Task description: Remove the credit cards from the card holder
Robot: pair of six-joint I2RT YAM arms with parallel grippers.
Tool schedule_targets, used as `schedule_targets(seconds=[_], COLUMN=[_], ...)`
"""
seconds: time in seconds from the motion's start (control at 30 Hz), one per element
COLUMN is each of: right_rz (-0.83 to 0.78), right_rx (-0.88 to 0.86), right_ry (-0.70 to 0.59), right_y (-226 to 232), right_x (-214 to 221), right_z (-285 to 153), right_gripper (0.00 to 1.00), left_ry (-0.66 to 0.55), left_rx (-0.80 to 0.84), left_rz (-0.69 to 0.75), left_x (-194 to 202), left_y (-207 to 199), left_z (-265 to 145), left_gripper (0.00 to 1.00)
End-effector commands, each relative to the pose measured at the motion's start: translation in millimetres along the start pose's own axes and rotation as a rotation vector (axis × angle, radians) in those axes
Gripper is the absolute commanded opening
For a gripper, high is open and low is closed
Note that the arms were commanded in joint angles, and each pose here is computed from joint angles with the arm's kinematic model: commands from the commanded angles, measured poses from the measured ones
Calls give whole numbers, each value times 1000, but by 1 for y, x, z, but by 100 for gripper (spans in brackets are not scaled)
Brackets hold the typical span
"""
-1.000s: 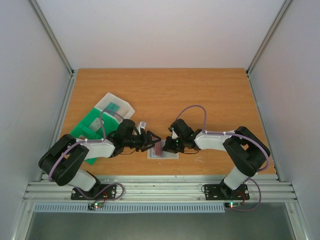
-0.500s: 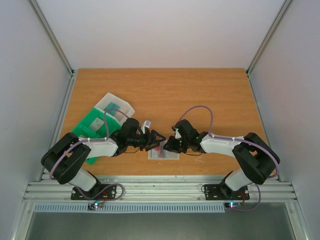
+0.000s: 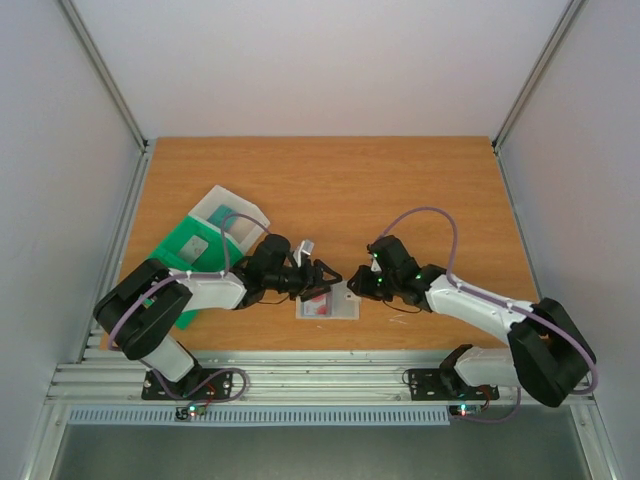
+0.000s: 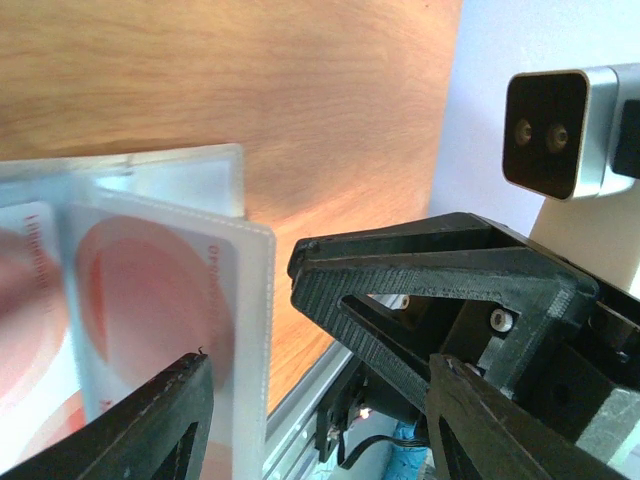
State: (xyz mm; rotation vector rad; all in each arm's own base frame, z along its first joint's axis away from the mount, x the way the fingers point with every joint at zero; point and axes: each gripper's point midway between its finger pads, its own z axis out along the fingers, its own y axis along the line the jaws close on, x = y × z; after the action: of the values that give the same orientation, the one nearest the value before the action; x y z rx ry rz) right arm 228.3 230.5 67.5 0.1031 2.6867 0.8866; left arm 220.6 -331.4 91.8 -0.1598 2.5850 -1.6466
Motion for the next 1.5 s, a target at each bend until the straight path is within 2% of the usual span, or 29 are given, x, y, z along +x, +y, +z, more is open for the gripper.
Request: schedule_targets(seconds=[0.0,0.3,0.73,1.47], right_rz=[-17,-26,-24,15], right_rx=[98,66,-44,58], right_ry=[-59,-72,56,167], right_y=[-16,-5,13,-18], right_x=[-6,-9,6,25], right_z=[-19,-29,-8,23], right_gripper=[18,19,17,11], left_ry=[-4,-19,-56,-36], left_rx=[37,-20,-216,-209], left_rz=[43,50,38,5], left_x=[-5,-4,-7,-4], left_y=[-14,1,52,67], left_z=[6,5,3,13], left_gripper=[59,56,51,39])
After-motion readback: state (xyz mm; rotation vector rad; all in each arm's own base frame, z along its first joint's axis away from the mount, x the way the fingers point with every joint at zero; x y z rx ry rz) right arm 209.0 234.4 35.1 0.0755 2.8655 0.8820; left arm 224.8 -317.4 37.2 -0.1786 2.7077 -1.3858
